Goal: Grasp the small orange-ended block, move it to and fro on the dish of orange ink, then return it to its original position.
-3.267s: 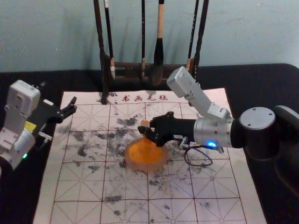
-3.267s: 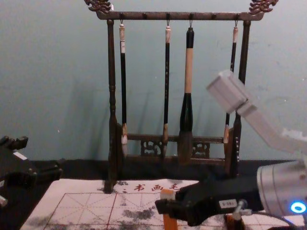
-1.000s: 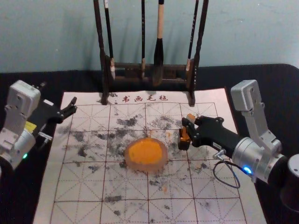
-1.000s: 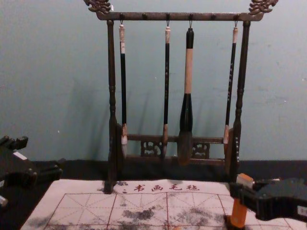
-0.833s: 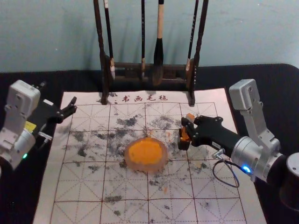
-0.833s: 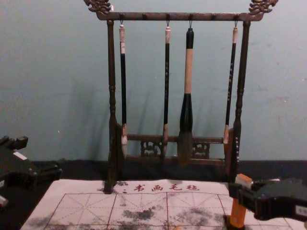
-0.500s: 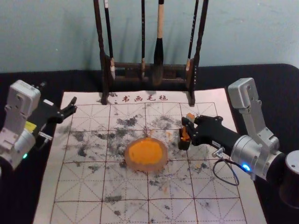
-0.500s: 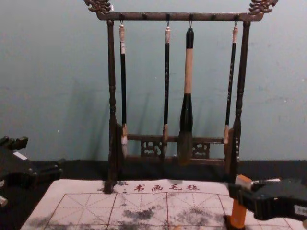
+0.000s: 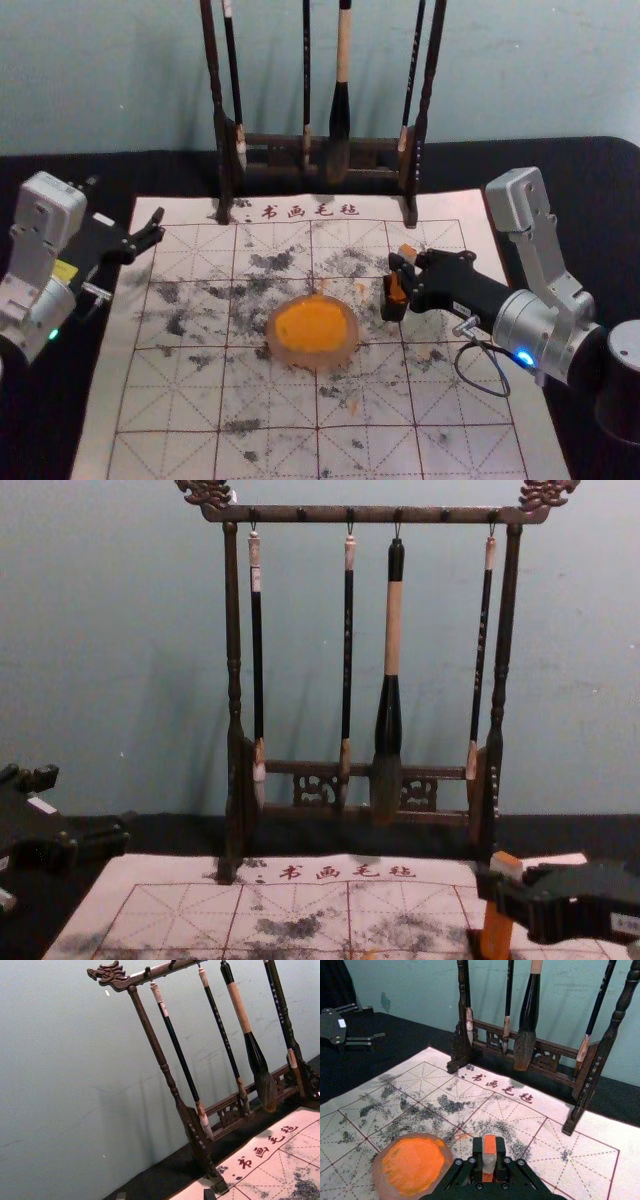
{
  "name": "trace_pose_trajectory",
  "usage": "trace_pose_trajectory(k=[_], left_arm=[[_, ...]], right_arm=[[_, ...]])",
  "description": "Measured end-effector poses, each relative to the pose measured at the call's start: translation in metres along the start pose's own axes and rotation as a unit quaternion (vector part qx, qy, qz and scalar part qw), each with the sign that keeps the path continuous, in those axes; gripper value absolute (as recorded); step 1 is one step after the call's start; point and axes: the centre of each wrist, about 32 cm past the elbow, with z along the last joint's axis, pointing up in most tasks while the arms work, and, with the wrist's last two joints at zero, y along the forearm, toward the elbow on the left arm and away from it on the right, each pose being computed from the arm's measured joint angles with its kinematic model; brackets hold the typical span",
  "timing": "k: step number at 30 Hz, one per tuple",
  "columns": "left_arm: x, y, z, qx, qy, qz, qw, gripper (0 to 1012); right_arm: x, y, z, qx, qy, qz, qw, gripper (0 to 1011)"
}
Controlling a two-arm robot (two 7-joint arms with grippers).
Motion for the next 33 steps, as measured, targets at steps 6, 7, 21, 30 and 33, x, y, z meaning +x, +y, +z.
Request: trace_pose_trajectory(k=[6, 7, 21, 30, 33], left_arm=[[0.0, 0.0, 0.0, 0.0, 0.0, 0.0, 1.0, 1002], [0.0, 0.0, 0.0, 0.0, 0.0, 0.0, 1.0, 1001], [0.0, 0.0, 0.0, 0.0, 0.0, 0.0, 1.0, 1001], [0.0, 0.0, 0.0, 0.0, 0.0, 0.0, 1.0, 1001], [0.0, 0.0, 0.0, 0.0, 0.0, 0.0, 1.0, 1001]], right_arm=[[0.0, 0.001, -0.002, -0.003, 0.003, 0.001, 1.0, 114], [0.0, 0.002, -0.003, -0.004, 0.003, 0.001, 1.0, 116], [-0.003, 0.007, -0.014, -0.01, 0.001, 0.002, 0.9999, 116], [-0.003, 0.011, -0.02, -0.015, -0.004, 0.0, 0.9999, 116], [-0.003, 0.011, -0.02, -0.016, -0.005, -0.001, 0.9999, 116]])
